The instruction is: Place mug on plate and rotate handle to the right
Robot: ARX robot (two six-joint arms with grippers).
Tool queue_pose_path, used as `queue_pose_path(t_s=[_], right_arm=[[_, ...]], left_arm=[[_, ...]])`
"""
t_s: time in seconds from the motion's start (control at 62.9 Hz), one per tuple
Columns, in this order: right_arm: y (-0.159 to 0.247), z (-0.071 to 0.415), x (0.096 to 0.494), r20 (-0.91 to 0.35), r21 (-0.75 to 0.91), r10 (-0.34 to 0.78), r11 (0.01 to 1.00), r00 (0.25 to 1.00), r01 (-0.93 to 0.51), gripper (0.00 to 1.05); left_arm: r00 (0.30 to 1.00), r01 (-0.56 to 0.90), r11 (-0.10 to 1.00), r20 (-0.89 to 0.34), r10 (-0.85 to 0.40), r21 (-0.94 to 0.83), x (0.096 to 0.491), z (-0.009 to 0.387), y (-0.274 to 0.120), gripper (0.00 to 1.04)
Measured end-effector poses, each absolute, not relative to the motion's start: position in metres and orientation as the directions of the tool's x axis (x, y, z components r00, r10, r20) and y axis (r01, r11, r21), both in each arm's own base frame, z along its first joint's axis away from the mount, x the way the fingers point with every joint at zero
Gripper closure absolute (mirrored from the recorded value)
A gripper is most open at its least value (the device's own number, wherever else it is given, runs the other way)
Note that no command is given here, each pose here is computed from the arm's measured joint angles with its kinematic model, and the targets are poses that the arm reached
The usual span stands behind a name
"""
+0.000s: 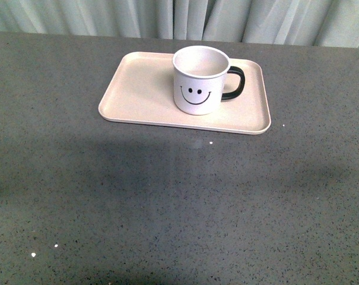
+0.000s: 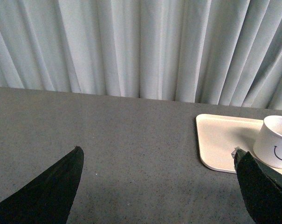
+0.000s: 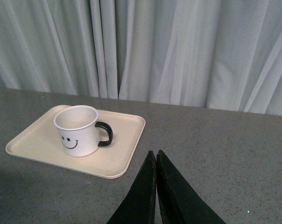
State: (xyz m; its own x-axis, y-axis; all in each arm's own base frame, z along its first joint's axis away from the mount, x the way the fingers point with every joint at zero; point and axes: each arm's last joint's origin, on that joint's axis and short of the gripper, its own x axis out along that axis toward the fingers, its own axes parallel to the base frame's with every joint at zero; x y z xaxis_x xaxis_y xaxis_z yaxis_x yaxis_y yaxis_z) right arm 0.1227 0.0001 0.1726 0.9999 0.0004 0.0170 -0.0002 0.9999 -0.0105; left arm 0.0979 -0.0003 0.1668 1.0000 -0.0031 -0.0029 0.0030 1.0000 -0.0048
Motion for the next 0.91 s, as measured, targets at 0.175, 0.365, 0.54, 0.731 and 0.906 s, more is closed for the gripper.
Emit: queue_pose_path(t_s=[0.175,0.365,0.54,0.731,0.906], right_arm=[[0.0,0.173,0.117,0.02,-0.01,0.0,1.0,1.0,0.0,1.03],[0.0,0.173,0.113,0.02,-0.01,0.0,1.0,1.0,0.0,1.03],[0.0,0.173,0.11,0.02,-0.01,0.0,1.0,1.0,0.0,1.03],[0.0,0.169,0.098,0.007,-0.01,0.0,1.0,1.0,0.0,1.03],[0.0,0.17,0.097,0.015,-0.01,0.0,1.0,1.0,0.0,1.03]], left_arm=[[1.0,0.003,1.0,-0.003,-0.003,-0.005,0.098,0.167,0.0,0.09],[1.0,0.003,1.0,-0.002,-0.003,-0.005,0.098,0.167,0.0,0.09],[1.0,0.003,1.0,-0.002,-0.003,-0.005,0.098,0.167,0.0,0.09],[1.0,0.003,1.0,-0.002,-0.003,-0.005,0.098,0.167,0.0,0.09],[1.0,0.003,1.0,-0.002,-0.003,-0.005,0.098,0.167,0.0,0.09]])
